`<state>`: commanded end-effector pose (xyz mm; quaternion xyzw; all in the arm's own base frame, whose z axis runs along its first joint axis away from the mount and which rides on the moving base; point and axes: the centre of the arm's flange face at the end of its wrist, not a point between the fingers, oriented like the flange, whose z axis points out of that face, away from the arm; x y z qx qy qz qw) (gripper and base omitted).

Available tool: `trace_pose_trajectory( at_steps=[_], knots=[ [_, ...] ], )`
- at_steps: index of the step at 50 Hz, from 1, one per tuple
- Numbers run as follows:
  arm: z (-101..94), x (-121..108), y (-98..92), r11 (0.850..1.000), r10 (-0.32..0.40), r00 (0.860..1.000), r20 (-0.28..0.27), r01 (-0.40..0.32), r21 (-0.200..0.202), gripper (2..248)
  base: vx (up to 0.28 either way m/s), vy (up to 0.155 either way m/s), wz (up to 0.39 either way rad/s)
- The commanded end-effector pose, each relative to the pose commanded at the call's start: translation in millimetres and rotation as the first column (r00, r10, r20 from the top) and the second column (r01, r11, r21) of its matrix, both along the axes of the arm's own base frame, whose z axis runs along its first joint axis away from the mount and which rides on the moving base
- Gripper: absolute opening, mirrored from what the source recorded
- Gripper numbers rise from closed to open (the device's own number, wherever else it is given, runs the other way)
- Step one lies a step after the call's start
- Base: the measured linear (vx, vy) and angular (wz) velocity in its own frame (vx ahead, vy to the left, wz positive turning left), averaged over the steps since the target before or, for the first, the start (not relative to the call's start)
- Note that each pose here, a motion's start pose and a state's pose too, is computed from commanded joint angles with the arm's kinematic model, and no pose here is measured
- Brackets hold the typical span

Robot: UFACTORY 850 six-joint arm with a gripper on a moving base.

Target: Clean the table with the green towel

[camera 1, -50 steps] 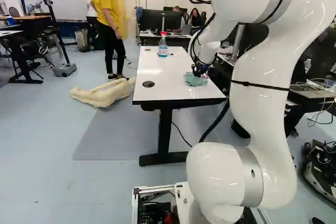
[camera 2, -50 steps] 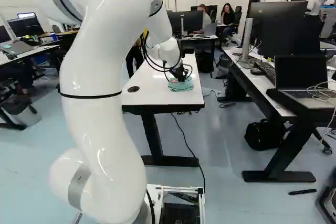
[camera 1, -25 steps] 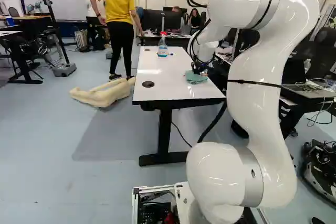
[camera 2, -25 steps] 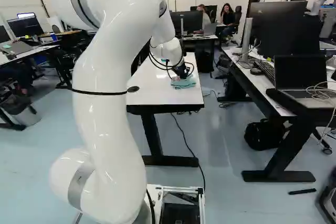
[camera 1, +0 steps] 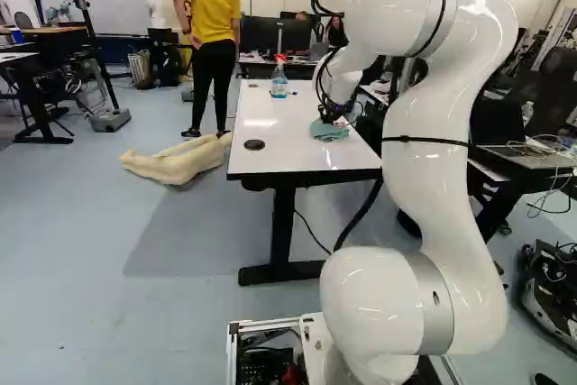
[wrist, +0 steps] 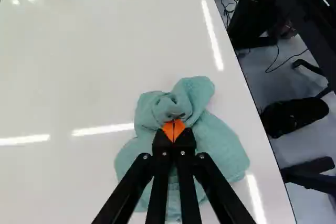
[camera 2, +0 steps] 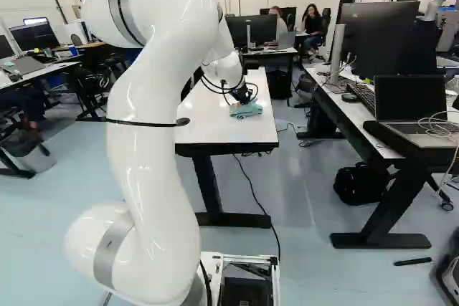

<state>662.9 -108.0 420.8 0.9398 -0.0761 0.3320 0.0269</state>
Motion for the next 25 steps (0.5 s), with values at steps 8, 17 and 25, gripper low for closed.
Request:
trace_pose_trajectory(
  at_steps=[8,17,25],
  knots=[
    [-0.9,11,11.6,1.0,0.019,1.0,0.007,-0.019,-0.001,20,0.0,0.0,0.0],
    [-1.8,20,25.9,0.999,0.042,0.999,0.014,-0.042,-0.002,20,0.0,0.0,0.0],
    [-1.7,21,39.9,0.998,0.062,0.998,0.014,-0.062,-0.002,20,0.0,0.0,0.0]
  ],
)
